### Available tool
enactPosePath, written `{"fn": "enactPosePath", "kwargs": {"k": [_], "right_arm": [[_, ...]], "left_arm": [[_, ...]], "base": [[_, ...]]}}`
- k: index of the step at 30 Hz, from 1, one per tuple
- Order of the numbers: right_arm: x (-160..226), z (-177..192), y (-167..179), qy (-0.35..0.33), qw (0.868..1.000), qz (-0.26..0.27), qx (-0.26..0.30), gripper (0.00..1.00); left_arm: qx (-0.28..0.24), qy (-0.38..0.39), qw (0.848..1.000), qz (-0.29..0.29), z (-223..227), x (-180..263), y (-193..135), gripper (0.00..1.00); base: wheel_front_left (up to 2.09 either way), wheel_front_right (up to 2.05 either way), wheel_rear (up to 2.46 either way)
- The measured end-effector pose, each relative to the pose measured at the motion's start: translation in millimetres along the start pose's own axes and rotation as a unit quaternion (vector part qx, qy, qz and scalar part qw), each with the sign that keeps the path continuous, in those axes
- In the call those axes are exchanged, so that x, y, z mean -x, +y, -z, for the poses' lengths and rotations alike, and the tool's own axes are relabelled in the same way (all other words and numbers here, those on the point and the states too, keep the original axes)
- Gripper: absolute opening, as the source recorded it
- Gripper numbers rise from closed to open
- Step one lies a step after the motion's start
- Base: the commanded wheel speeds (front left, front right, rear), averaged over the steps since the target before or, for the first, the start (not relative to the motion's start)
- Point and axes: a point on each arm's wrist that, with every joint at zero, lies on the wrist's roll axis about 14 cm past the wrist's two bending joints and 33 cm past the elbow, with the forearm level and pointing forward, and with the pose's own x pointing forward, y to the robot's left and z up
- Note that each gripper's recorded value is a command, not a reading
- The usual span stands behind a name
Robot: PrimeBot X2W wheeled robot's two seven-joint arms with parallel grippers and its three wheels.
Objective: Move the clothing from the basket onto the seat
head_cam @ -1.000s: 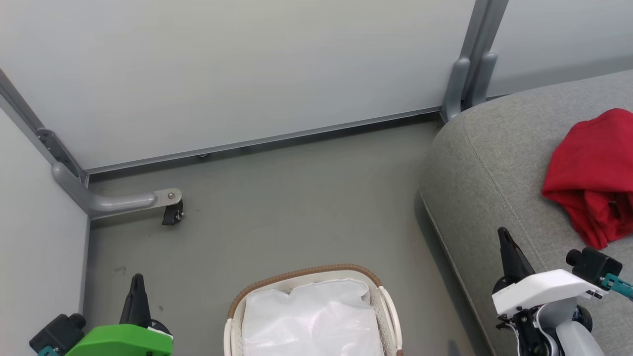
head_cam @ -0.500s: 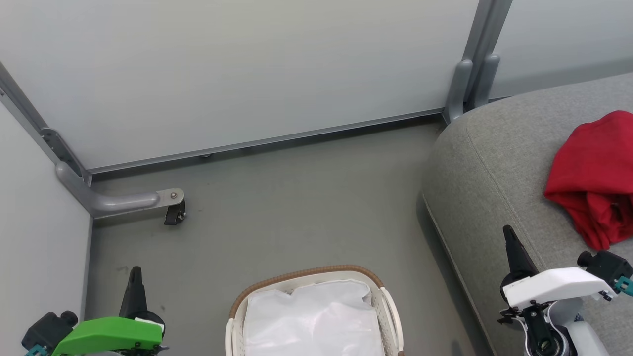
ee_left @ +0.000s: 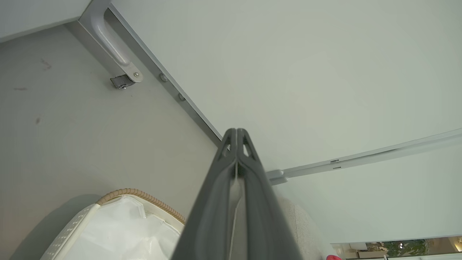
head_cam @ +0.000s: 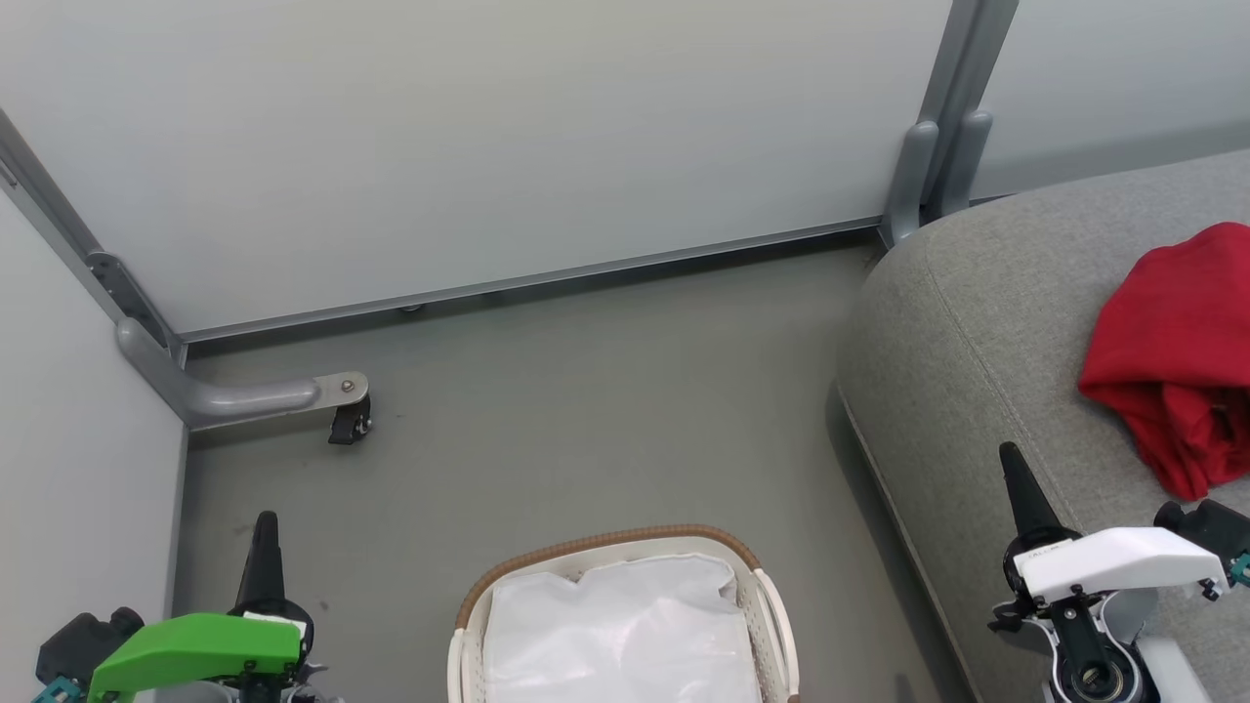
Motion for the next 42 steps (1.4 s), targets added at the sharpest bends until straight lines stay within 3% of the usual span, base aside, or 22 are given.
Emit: {"fn": "enactPosePath", "kwargs": {"k": [42], "right_arm": [[-0.7,-5.8,11.4,0.006,0.982,-0.023,-0.188,0.00]], "left_arm": [[0.174,-0.003,0.984,0.041,-16.3,-4.3,-23.3,0.00]], "base": [[0.00,0.00,0.00]]}}
